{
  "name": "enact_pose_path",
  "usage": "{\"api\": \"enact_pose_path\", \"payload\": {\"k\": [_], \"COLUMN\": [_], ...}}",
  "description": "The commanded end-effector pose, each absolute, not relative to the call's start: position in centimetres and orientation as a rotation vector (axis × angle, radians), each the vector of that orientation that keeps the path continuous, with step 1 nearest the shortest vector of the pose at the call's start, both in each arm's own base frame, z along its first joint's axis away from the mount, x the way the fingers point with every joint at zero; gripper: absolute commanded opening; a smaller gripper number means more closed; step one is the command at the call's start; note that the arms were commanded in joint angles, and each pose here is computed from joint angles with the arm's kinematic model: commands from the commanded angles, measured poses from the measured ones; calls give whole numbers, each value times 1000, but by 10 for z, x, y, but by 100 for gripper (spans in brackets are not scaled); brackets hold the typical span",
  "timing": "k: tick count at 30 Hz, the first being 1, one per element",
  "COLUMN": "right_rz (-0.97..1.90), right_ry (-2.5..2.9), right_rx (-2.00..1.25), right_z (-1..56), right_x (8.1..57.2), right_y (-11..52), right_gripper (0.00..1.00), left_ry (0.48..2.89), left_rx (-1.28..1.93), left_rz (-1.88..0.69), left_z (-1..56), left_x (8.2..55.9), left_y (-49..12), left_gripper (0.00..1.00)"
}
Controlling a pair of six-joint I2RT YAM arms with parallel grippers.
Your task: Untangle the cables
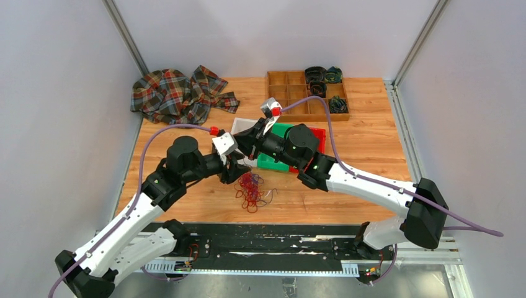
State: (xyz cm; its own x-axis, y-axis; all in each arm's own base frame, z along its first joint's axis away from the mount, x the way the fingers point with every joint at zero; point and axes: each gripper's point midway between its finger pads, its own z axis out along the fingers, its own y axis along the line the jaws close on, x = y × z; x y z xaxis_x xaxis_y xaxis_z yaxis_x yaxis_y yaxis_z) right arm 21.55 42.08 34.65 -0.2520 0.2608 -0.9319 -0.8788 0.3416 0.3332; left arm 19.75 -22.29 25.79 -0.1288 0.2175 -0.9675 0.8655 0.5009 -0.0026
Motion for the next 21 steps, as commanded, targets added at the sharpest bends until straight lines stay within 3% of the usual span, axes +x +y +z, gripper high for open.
{"api": "enact_pose_path", "payload": {"k": [1,4,6,8,9,11,16,21], "right_rz": [1272,1295,1308,1322,1329,1333,1332,1314], "right_ry": [1399,1410,1420,1434,1445,1463,1466,1506], "right_rx": [-557,-546,-544,-533,-534,-534,-547,-719], "right_z": [371,371,370,368,366,363,356,326], "right_x": [215,213,212,211,210,208,201,177], "right_y": [420,421,421,421,421,420,394,366], "right_gripper": [1,1,1,1,6,19,68,73], "left_ry": [1549,1565,1561,1556,1558,1569,1593,1589], "left_rx": [978,927,888,858,843,815,746,711], "left_rz": [-861,-811,-772,-752,-752,-760,-781,-778], "left_z": [264,259,262,265,266,268,273,283], "left_x": [187,199,208,214,216,218,222,229], "left_y": [-239,-236,-233,-231,-231,-230,-221,-208], "left_gripper": [50,41,30,13,3,1,1,1]}}
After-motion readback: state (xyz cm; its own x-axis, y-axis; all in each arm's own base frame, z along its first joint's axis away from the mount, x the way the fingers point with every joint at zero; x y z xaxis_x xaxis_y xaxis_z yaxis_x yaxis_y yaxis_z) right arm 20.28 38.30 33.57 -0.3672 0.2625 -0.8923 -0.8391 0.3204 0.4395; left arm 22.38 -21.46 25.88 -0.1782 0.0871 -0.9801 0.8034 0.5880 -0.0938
